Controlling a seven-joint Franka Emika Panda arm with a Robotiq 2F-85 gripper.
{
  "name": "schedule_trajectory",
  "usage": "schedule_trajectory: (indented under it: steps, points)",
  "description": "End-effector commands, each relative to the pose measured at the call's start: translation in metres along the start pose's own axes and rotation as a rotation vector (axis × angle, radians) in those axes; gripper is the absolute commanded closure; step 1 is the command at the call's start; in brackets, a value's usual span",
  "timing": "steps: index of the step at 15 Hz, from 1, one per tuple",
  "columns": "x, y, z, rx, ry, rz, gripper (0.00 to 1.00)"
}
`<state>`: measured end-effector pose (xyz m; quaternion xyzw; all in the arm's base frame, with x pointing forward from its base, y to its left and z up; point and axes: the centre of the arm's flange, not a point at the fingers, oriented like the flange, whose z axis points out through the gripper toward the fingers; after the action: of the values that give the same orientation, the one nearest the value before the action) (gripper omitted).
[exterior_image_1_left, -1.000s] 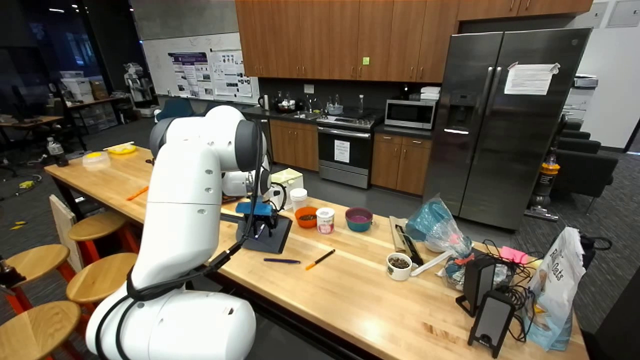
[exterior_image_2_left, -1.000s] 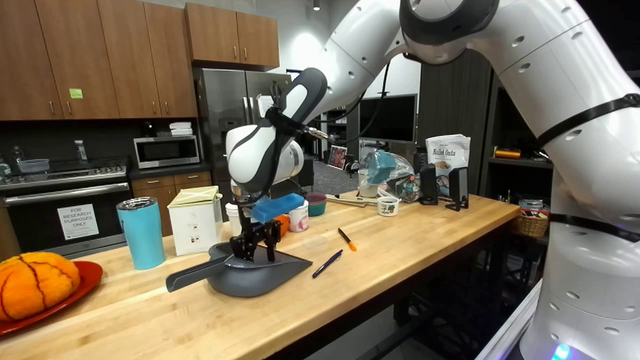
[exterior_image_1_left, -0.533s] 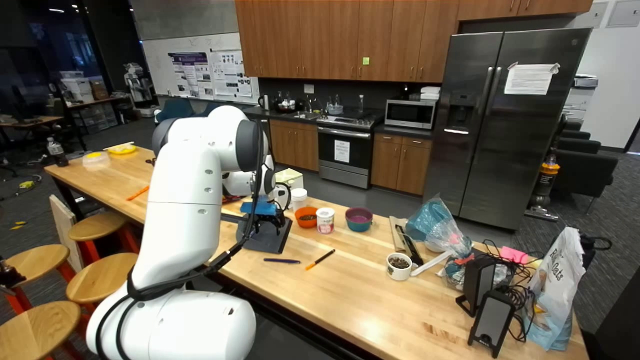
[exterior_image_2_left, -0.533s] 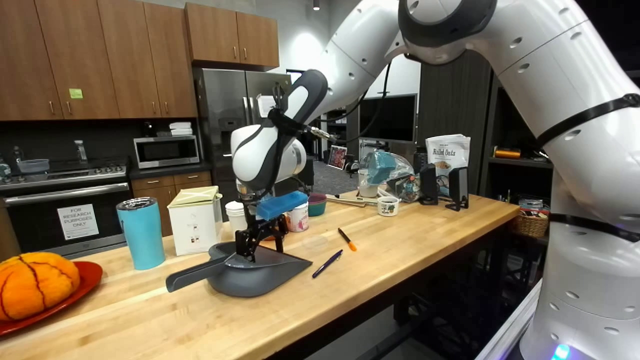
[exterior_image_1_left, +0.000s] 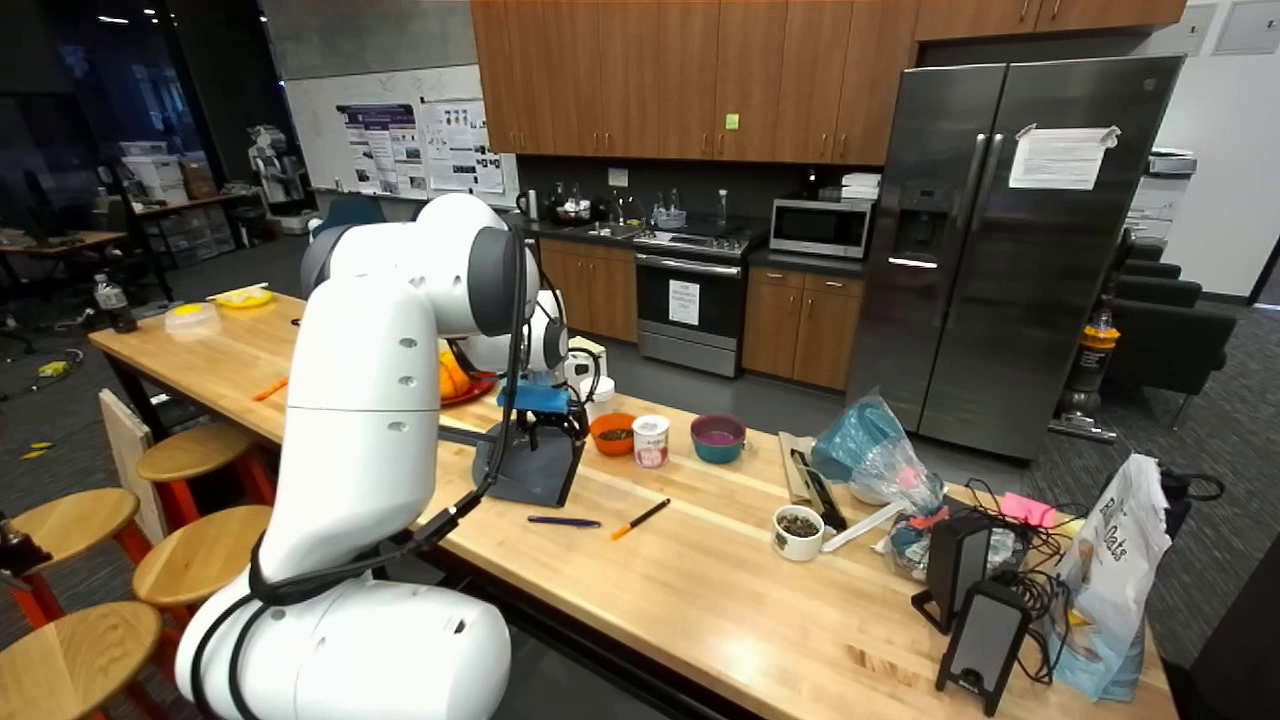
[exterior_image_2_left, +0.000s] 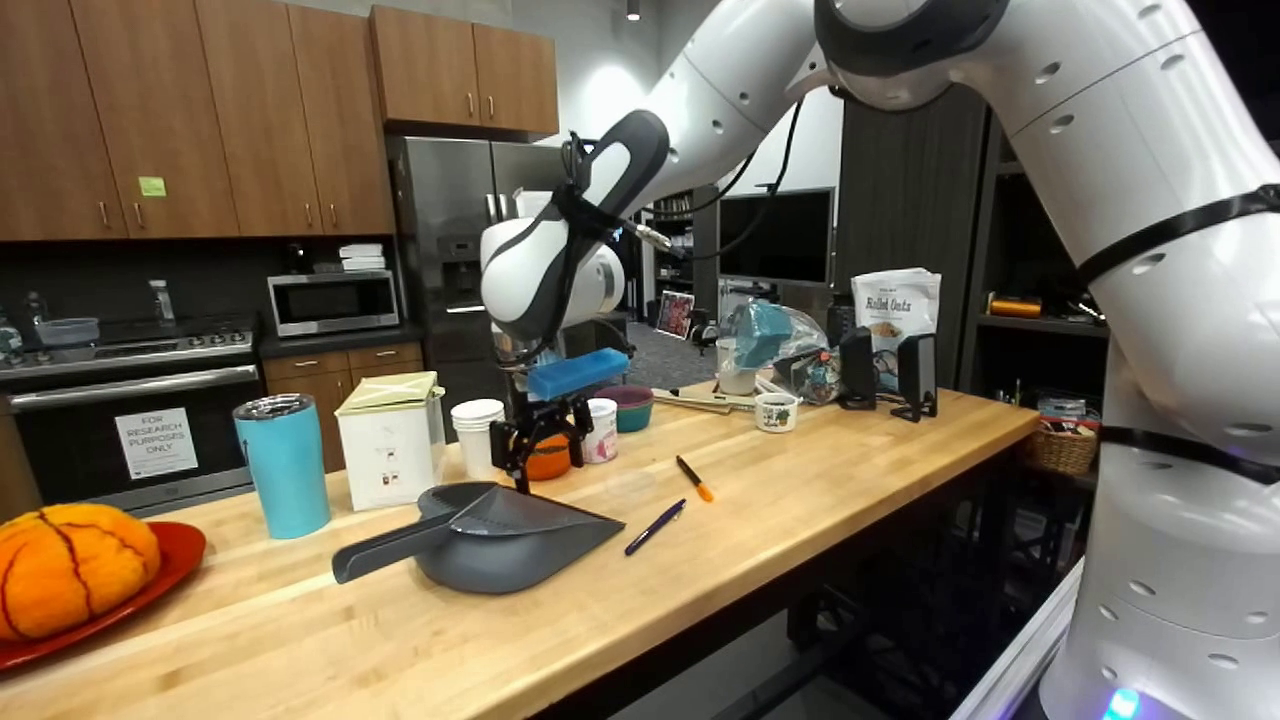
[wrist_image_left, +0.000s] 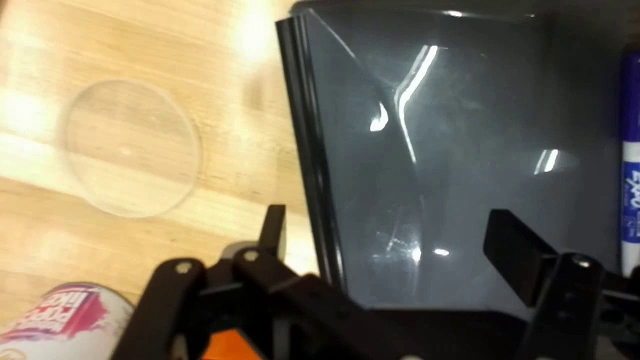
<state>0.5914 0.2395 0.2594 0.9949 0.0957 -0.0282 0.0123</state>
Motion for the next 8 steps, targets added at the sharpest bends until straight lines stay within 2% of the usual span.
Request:
schedule_trajectory:
  steps: [1, 4, 8]
  points:
    - [-0.012, 0.055, -0.024, -0.015, -0.009, 0.124, 0.00]
    - [-0.019, 0.100, -0.029, -0.001, -0.025, 0.237, 0.00]
    - [-0.037, 0.152, -0.031, 0.050, 0.000, 0.431, 0.00]
